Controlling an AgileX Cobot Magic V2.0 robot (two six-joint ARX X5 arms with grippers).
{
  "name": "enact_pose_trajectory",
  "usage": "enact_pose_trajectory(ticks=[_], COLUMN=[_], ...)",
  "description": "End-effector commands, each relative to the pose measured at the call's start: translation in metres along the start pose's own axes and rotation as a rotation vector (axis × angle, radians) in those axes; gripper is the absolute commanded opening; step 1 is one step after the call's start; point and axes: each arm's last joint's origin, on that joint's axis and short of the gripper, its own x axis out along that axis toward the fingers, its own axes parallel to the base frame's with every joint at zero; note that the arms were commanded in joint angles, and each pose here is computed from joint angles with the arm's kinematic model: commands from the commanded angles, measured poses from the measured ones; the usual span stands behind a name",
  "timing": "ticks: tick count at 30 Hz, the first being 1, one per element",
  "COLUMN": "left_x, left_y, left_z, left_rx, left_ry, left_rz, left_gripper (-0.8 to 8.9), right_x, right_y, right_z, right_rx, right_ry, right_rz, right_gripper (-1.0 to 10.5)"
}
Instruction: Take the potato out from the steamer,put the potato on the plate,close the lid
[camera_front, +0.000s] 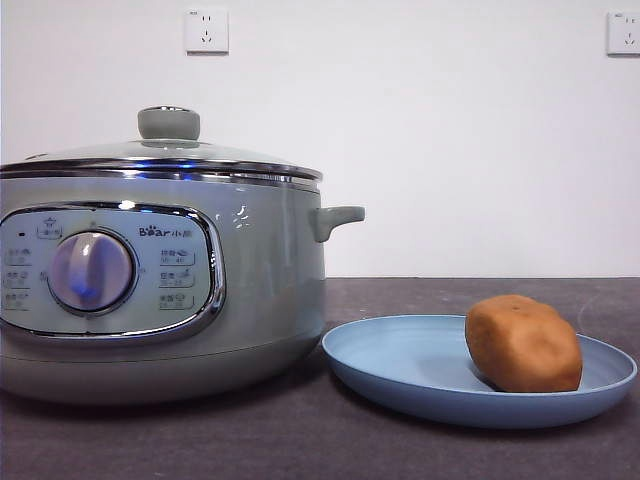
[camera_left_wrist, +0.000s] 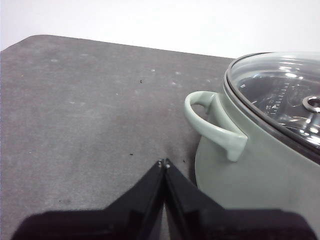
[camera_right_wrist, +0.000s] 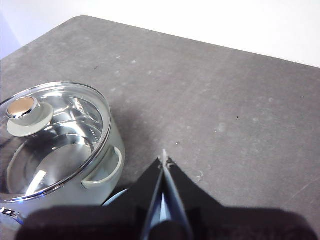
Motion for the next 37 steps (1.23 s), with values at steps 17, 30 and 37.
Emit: enact_pose_trajectory(ticks=[17,30,37], left_x=[0.001,0.001,0.001], left_y=[0.001,0.001,0.001], left_z=[-0.004,-0.004,-0.004], left_rx=[-0.006,-0.006,-0.006], left_ry=[0.006,0.006,0.006], left_rz=[0.004,0.004,0.004], left_gripper=[-0.04,-0.04,-0.04], right_x=[-0.01,0.01,0.018], right_y=[-0.052,-0.039,-0.029], right_z=[-0.022,-0.176,-0.239], right_rx=[0.161,0.126,0.209], right_ry=[-0.006,-0.299,-0.295], right_rz=[-0.257,-0.391,-0.378], right_gripper=[0.0,0.0,0.0])
